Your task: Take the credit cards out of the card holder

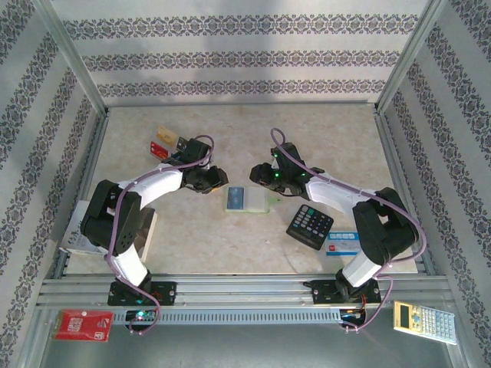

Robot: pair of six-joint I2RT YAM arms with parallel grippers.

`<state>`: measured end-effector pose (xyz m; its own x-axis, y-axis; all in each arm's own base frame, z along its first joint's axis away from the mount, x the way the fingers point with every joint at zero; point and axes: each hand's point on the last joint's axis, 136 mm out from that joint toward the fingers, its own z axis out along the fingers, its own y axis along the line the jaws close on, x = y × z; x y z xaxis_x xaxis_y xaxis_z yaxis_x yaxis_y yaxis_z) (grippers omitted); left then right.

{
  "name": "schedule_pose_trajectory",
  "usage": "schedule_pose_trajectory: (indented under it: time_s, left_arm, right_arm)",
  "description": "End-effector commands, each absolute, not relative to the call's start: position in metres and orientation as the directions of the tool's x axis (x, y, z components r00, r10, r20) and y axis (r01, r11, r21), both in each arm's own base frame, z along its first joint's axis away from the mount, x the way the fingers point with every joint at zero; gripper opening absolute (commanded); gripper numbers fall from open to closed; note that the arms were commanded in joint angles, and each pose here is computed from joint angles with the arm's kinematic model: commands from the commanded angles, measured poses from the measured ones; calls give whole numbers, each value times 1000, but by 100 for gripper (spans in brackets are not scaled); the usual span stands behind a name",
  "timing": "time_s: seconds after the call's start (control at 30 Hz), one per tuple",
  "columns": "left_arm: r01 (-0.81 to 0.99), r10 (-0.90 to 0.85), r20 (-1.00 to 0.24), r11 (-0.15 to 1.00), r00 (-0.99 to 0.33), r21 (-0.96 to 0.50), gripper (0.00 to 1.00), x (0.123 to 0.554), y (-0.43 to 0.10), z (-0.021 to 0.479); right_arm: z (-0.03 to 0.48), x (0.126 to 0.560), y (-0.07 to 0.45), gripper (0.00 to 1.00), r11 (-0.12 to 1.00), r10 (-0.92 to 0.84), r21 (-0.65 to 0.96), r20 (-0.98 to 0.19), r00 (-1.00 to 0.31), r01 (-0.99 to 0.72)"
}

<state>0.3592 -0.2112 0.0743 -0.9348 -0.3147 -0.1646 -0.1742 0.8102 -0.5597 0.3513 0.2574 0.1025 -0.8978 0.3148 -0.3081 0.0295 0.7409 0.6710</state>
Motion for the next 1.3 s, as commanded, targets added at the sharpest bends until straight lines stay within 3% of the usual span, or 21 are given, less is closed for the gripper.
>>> schedule_pose_trajectory:
  time_s: [0.0,0.23,0.57,1.27]
  left_arm:
    - [-171,-265,-137,862,-954,-477,33,344,-200,61]
    - [-128,-207,-113,866,-972,-484,29,345,-218,54]
    - [-82,-146,-109,888,-983,-453,23,348,-236,44]
    - [-10,-21,-37,958,-999,-286,27,334,-235,16]
  right_arm:
    - [94,344,272,42,700,309,712,-234,-922,54]
    - [74,333,287,32,707,281,703,-177,-943,79]
    - [55,329,293,26,725,273,680,-139,-952,108]
    - [36,335,290,13,741,262,659,-104,-959,131]
